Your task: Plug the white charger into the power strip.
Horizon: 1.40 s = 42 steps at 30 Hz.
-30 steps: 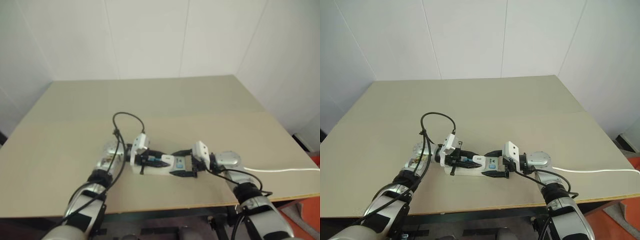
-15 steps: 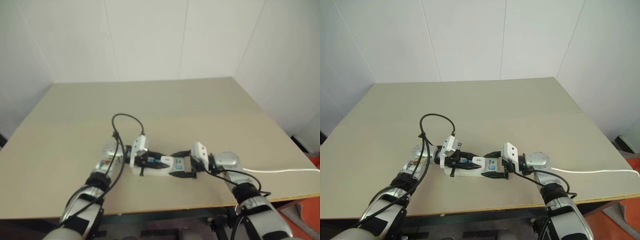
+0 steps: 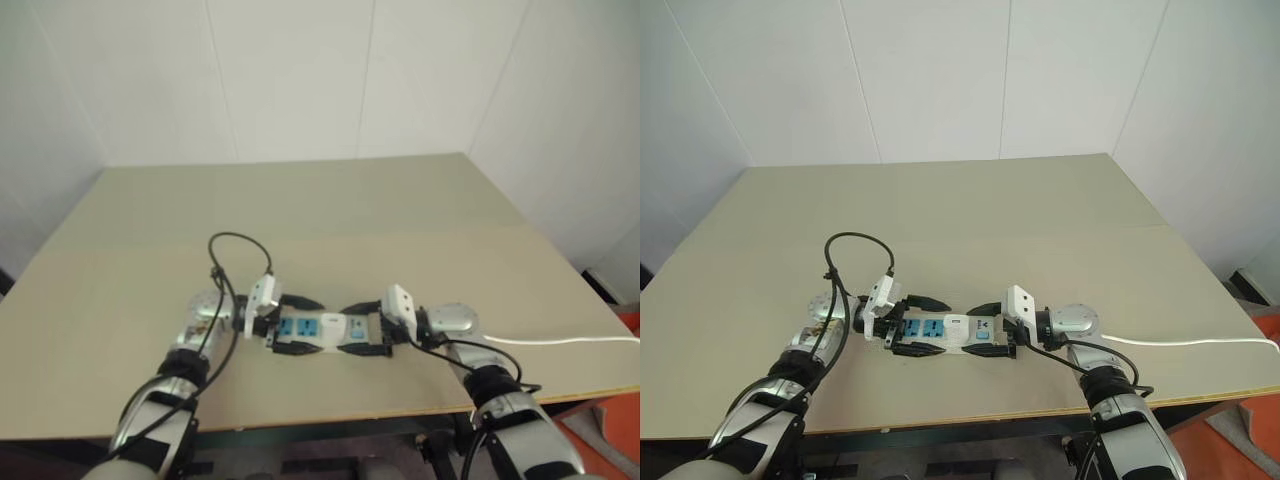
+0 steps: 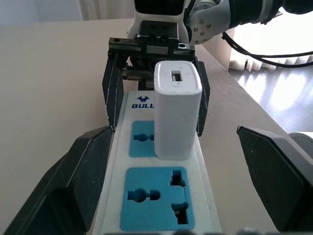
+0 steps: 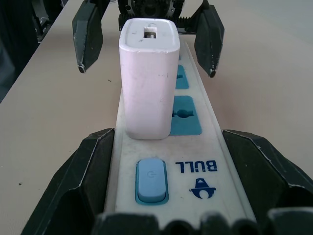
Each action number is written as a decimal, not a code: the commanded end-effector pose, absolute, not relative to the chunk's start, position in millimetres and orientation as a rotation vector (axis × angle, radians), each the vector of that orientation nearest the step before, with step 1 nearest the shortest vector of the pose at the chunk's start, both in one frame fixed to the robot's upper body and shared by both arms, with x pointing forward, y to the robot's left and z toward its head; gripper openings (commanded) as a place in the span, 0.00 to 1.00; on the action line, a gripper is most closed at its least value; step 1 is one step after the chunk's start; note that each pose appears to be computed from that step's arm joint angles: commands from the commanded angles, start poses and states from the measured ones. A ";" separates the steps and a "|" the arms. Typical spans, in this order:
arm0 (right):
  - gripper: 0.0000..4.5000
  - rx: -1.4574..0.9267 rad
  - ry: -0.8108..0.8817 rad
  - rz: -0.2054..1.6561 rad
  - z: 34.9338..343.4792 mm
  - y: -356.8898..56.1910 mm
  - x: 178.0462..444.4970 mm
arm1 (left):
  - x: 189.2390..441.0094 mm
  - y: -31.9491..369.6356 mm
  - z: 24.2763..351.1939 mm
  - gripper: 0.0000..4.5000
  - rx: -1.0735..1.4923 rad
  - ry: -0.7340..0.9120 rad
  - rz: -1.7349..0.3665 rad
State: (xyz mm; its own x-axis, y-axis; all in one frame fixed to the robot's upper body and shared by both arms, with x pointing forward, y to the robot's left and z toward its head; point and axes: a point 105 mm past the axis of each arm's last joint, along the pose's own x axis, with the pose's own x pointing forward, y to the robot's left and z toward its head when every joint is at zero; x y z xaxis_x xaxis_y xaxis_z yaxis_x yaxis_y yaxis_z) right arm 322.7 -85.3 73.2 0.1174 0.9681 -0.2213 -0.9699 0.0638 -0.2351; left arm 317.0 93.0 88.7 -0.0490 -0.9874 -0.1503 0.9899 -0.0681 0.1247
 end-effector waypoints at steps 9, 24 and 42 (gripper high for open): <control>0.83 -0.353 0.174 1.561 55.4 -94.0 310.2 | 309.1 160.9 175.5 1.00 0.379 -0.114 -1.511; 1.00 -0.413 -0.020 1.543 128.8 -119.2 314.0 | 275.0 189.6 211.8 1.00 0.308 -0.150 -1.377; 1.00 -0.767 0.106 1.428 193.8 -207.3 281.1 | 254.9 208.3 222.8 1.00 0.383 -0.113 -1.288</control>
State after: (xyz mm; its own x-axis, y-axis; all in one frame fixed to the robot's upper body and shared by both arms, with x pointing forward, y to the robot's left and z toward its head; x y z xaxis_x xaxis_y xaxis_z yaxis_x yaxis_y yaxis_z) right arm 289.0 -206.8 184.0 0.2142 0.8403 -0.4980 -0.9214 0.0046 -0.3886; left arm 258.5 208.2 212.8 0.2802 -0.9499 -0.1386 0.9269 0.2301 0.2965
